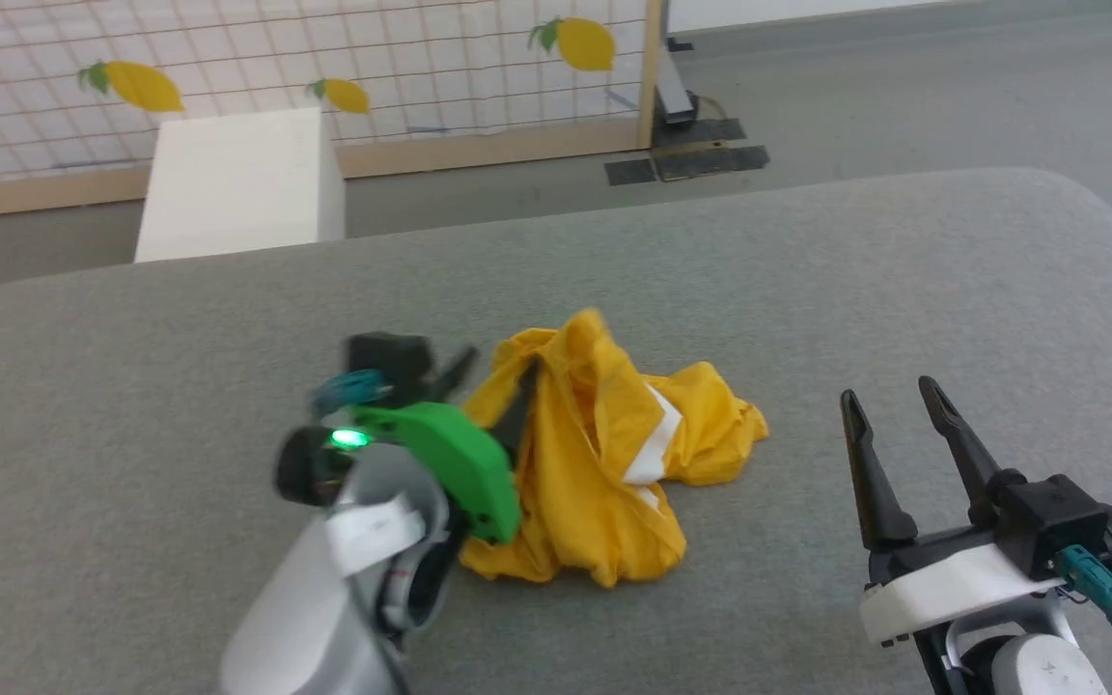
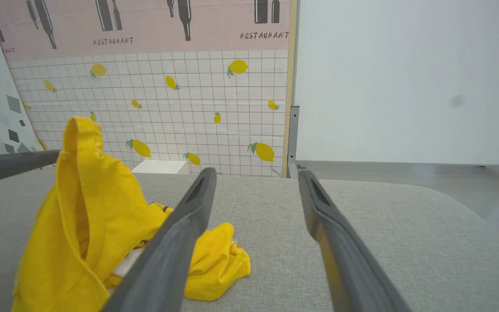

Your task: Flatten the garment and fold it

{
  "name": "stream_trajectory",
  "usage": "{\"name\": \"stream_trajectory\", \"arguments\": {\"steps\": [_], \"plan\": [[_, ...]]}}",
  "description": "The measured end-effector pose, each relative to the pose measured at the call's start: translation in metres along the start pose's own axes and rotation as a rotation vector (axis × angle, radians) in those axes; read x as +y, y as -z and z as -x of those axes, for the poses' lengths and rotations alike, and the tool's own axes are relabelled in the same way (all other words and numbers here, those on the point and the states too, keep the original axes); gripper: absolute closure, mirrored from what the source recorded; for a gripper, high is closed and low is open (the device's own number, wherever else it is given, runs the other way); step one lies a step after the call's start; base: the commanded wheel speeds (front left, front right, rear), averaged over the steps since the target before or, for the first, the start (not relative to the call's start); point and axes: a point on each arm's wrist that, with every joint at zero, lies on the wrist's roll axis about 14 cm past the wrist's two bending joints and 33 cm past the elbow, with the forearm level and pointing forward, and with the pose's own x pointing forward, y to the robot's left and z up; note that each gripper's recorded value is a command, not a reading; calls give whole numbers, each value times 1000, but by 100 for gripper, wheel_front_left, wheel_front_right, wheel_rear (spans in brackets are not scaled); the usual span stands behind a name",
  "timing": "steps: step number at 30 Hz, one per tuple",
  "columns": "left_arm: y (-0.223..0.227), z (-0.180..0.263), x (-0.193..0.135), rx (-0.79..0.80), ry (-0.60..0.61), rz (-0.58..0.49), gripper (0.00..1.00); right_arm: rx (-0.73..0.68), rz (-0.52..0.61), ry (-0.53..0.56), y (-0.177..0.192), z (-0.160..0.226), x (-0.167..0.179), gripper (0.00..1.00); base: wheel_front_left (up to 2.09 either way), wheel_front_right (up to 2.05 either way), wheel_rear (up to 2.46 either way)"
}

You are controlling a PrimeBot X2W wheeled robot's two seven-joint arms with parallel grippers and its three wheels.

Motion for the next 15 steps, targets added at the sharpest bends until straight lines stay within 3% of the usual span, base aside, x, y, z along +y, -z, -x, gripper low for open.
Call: {"name": "stream_trajectory", "arguments": {"steps": [5, 8, 15], "plan": [[-44, 39, 48, -273, -163, -34, 0, -7, -6, -41, -1, -9, 13, 0, 0, 0, 0], [-49, 65, 77, -371, -275, -48, 0, -6, -11, -67, 0, -14, 21, 0, 0, 0, 0], [-30, 116, 130, -424, -512, -84, 0, 21, -22, -142, 9, -25, 46, 0, 0, 0, 0]]}}
